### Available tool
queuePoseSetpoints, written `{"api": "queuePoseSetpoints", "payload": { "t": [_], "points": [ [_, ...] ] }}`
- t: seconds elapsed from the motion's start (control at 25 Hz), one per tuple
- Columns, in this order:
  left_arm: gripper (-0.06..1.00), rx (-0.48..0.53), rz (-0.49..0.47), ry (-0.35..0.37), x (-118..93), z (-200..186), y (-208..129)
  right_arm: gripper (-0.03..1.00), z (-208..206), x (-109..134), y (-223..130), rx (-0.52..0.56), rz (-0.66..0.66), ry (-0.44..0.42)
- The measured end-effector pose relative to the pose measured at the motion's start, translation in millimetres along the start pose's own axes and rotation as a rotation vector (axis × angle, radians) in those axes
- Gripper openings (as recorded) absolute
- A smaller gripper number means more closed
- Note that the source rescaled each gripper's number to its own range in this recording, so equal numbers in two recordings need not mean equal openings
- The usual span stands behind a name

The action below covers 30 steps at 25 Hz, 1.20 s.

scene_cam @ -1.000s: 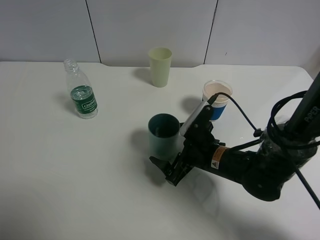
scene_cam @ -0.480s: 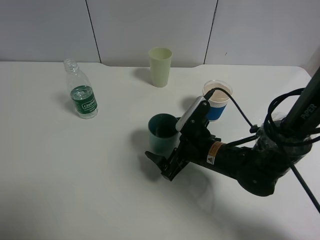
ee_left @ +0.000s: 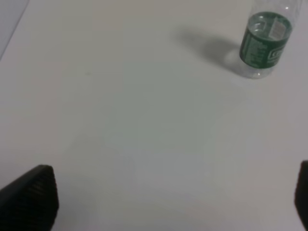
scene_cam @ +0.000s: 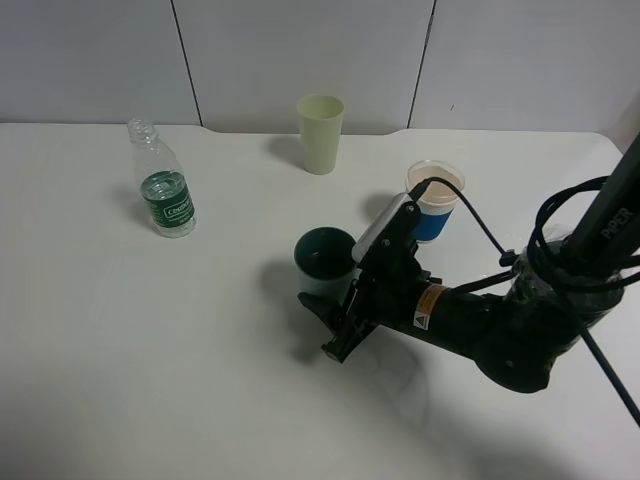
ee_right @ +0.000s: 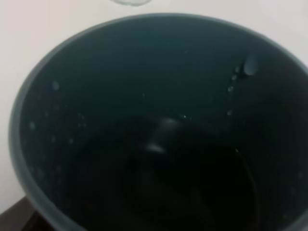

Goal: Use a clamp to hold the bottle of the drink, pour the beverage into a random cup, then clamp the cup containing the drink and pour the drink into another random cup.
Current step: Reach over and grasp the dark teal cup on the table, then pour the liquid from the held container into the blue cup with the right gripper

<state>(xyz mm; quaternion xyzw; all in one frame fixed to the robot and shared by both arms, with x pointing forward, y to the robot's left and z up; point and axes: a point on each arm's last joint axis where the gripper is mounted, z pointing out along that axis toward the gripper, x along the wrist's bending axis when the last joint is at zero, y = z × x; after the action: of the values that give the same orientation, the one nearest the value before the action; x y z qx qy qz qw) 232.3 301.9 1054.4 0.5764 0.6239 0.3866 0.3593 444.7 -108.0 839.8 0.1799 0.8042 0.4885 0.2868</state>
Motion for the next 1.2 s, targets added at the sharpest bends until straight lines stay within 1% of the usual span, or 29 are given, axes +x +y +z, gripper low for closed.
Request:
{"api": "queuePoseSetpoints", "payload": {
  "t": [0.04,0.12,0.48,0.64,0.68,0.76,1.0,1.2],
  "points": [
    [1.0,0.0,0.0,0.0,0,0,0,0.01,0,0,0,0.001,0.015,0.0],
    [1.0,0.0,0.0,0.0,0,0,0,0.01,0,0,-1,0.003,0.089,0.001],
    [1.0,0.0,0.0,0.0,0,0,0,0.01,0,0,-1,0.007,0.119,-0.001],
    [1.0,0.0,0.0,0.0,0,0,0,0.01,-1,-3,2,0.009,0.181,-0.02],
    [1.0,0.0,0.0,0.0,0,0,0,0.01,-3,-8,10,-0.007,0.218,-0.046],
    [1.0,-0.001,0.0,0.0,0,0,0,0.01,-11,-18,32,-0.031,0.241,-0.085],
    [1.0,-0.001,0.0,-0.001,0,0,0,0.01,-26,-30,56,-0.016,0.276,-0.134],
    [1.0,-0.001,0.0,-0.001,0,0,0,0.01,-41,-38,77,-0.042,0.296,-0.16]
  ]
}}
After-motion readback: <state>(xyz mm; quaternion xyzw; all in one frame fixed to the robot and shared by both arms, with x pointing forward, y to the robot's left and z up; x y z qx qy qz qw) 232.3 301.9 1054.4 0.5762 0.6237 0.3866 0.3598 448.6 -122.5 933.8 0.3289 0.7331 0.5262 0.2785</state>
